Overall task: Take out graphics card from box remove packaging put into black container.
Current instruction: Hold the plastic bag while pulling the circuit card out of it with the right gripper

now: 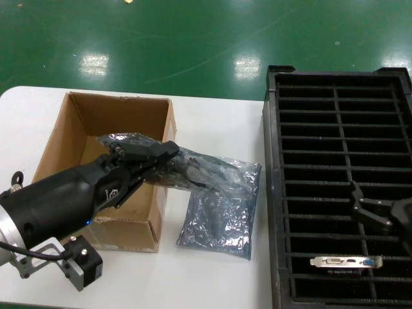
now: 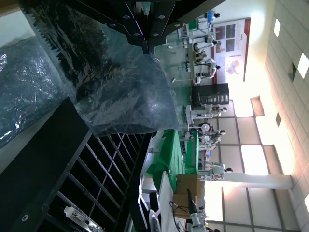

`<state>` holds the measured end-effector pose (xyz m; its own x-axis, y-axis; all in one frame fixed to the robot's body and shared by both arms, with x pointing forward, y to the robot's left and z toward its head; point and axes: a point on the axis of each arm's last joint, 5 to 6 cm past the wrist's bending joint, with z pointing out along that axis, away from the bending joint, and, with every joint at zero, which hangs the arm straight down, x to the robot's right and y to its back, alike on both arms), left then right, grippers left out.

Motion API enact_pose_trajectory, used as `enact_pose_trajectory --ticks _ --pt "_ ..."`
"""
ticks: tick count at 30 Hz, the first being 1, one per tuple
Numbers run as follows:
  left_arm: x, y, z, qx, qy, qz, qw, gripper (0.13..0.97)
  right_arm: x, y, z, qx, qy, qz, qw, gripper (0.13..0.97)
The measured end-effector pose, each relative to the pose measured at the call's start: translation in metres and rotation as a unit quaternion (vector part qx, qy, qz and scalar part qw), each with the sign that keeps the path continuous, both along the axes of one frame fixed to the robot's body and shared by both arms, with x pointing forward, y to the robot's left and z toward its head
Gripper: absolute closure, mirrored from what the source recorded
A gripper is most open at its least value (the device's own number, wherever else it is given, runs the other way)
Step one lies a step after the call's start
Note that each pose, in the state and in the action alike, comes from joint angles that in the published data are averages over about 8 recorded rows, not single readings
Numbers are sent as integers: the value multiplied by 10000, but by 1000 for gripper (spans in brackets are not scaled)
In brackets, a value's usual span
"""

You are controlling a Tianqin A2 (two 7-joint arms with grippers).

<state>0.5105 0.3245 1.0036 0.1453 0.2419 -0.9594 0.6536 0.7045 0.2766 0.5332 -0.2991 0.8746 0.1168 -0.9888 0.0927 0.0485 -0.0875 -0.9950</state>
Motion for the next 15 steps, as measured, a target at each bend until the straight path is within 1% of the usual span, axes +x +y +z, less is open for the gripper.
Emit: enact_pose_trajectory --ticks 8,15 --pt "0 0 0 0 0 0 10000 957 88 102 99 -325 -150 607 9975 159" --pt "0 0 0 0 0 0 10000 957 86 202 140 -698 -363 1288 9885 243"
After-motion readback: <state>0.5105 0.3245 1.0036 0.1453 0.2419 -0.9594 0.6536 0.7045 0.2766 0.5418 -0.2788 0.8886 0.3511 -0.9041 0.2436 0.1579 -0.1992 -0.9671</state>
